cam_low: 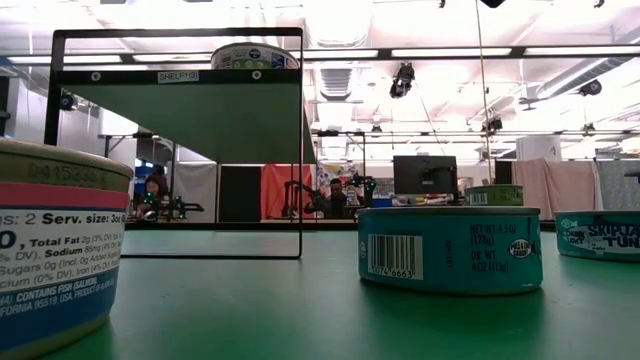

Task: Stack canned seafood by type on shelf
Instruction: Stack the red tuna can on top of the red tuna can on the shelf

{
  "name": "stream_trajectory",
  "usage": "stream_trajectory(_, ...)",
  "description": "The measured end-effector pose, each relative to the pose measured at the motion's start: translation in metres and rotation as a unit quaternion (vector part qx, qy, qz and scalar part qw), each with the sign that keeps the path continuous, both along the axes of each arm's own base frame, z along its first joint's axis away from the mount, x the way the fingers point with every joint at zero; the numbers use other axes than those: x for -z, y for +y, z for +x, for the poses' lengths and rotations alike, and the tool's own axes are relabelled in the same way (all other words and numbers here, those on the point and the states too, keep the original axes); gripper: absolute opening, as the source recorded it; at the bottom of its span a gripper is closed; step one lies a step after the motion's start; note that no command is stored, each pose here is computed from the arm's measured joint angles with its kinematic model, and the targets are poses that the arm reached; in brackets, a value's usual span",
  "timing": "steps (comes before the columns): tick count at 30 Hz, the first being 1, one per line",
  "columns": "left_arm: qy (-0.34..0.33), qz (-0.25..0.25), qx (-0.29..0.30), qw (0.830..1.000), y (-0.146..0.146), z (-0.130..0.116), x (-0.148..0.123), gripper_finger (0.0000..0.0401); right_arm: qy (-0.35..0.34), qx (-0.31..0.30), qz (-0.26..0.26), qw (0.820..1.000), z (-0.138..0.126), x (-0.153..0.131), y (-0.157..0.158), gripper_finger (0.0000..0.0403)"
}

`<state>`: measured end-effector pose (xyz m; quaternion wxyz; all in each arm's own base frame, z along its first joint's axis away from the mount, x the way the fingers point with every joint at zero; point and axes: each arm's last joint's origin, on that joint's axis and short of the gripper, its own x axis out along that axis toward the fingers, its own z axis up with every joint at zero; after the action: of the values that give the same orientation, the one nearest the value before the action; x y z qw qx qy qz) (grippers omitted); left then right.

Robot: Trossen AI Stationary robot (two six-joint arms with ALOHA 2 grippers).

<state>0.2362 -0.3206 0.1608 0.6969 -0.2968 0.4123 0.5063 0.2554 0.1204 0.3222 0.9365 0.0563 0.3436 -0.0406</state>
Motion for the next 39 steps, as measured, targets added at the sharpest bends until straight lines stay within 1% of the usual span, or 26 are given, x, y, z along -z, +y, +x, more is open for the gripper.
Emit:
stream_trajectory(4, -0.006, 0.003, 0.002, 1.0, 0.0, 0.001, 0.0, 0.0, 0.0, -0.001, -0.001, 1.0, 0.0, 0.0, 0.0, 0.0009)
stream_trajectory(24, -0.017, -0.013, 0.002, 1.0, -0.002, 0.002, -0.004, 0.0, 0.0, -0.001, 0.0, 1.0, 0.0, 0.0, 0.0, 0.0009)
stream_trajectory(29, -0.022, -0.022, 0.016, 0.999, -0.006, 0.005, -0.017, 0.0, 0.0, -0.001, -0.001, 1.0, 0.0, 0.0, 0.0, 0.0009)
stream_trajectory(34, -0.044, 0.002, 0.051, 0.998, -0.008, 0.009, -0.035, 0.0, 0.0, -0.002, -0.001, 1.0, 0.0, 0.0, 0.0, 0.0009)
stream_trajectory(39, -0.04, 0.007, 0.062, 0.997, -0.009, 0.01, -0.052, 0.0, 0.001, -0.003, 0.0, 1.0, 0.0, 0.0, 0.0, 0.0009)
